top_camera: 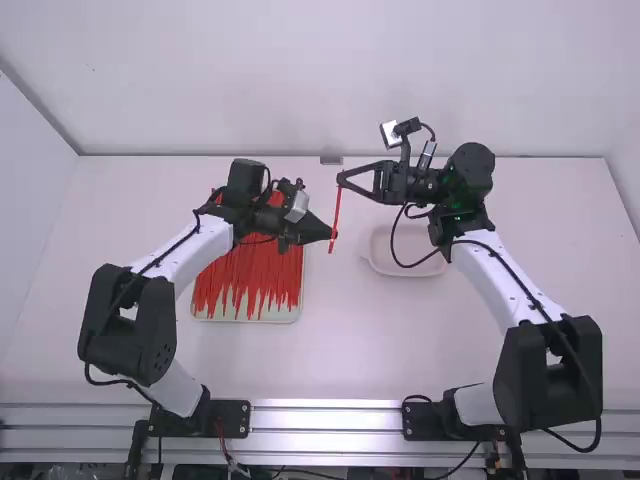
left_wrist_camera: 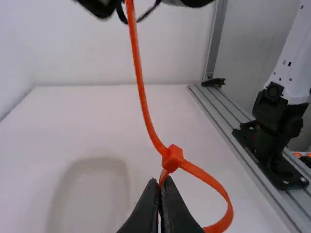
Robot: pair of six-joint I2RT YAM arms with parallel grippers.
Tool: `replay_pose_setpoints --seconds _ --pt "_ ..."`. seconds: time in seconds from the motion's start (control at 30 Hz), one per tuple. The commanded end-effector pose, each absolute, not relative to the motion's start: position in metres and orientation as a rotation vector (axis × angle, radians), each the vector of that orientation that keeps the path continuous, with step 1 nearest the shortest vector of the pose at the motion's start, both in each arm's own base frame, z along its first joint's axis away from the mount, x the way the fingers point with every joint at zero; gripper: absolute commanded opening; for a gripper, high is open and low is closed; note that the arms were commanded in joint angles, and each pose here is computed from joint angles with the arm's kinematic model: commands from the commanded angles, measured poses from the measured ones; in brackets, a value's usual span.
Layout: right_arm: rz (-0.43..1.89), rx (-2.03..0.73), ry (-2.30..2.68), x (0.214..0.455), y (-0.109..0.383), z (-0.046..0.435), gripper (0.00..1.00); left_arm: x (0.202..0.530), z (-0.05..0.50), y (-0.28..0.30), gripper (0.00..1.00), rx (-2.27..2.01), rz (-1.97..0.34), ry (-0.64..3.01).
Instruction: Fasten the cable tie
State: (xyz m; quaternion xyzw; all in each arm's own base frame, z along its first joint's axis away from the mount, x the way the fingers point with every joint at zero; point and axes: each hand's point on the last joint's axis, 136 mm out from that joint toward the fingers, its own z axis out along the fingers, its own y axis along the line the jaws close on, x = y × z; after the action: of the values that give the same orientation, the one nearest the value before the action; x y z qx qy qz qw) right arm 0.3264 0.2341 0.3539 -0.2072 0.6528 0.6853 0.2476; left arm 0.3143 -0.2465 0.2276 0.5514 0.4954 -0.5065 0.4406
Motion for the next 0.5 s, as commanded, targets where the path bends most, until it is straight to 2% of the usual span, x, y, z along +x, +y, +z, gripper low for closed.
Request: replay_pose_setpoints --seconds 0.0,0.47 --pt "1.857 -0.553 1.725 0.325 0.231 0.379 0.00 0.309 0.198 -0.247 0.02 1.352 -1.271 1.346" --pt "1.828 -0.519 1.701 0.333 0.214 0.385 0.00 0.305 0.191 -0.247 0.02 1.301 -1.335 1.422"
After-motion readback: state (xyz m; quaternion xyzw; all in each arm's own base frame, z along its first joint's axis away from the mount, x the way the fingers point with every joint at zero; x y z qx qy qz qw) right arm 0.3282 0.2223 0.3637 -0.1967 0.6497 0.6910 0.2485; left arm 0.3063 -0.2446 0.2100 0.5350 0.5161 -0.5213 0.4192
